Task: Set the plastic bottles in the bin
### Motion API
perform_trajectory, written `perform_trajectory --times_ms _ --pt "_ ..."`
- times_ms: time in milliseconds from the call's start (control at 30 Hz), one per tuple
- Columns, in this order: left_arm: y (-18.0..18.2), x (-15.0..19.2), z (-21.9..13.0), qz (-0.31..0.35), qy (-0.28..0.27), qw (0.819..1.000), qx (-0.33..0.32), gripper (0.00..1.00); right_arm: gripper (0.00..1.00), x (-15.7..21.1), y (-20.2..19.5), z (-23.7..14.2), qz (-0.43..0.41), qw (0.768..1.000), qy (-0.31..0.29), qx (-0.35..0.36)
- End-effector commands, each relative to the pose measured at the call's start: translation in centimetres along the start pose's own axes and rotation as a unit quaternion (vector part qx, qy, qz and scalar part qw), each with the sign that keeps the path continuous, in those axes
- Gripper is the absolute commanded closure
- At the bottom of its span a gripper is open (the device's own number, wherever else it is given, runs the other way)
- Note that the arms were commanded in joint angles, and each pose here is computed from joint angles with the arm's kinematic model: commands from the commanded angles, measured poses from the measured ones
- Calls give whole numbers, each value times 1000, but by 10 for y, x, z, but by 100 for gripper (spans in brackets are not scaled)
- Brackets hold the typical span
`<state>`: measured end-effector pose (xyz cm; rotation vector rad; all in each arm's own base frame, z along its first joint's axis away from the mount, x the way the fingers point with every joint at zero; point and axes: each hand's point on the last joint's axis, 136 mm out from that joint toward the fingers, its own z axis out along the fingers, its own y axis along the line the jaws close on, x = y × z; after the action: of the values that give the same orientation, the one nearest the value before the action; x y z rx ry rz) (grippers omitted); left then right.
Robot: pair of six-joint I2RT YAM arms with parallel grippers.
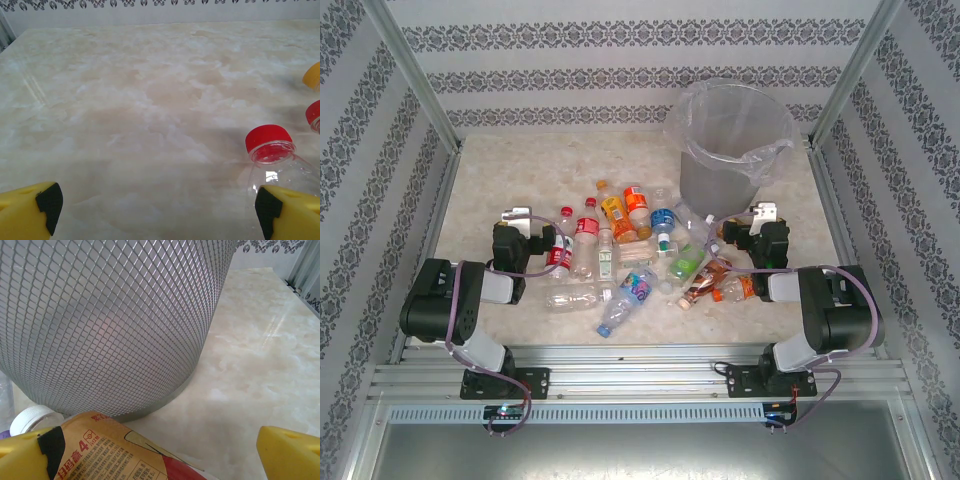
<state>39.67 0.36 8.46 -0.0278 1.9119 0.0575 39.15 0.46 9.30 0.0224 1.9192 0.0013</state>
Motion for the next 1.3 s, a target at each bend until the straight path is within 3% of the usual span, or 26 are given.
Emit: perform_trajectory --times_ms 0,1067,1267 --pt "0 -3 1 11 0 1000 5 0 2 -14 -2 2 -1 1000 -17 -1" --pt "1 -4 1 11 1 1000 3 0 2 -14 -1 1 1 1000 -17 -3" --pt "3 -9 -12 6 -29 1000 -1 0 2 -21 -7 -5 8 999 -29 12"
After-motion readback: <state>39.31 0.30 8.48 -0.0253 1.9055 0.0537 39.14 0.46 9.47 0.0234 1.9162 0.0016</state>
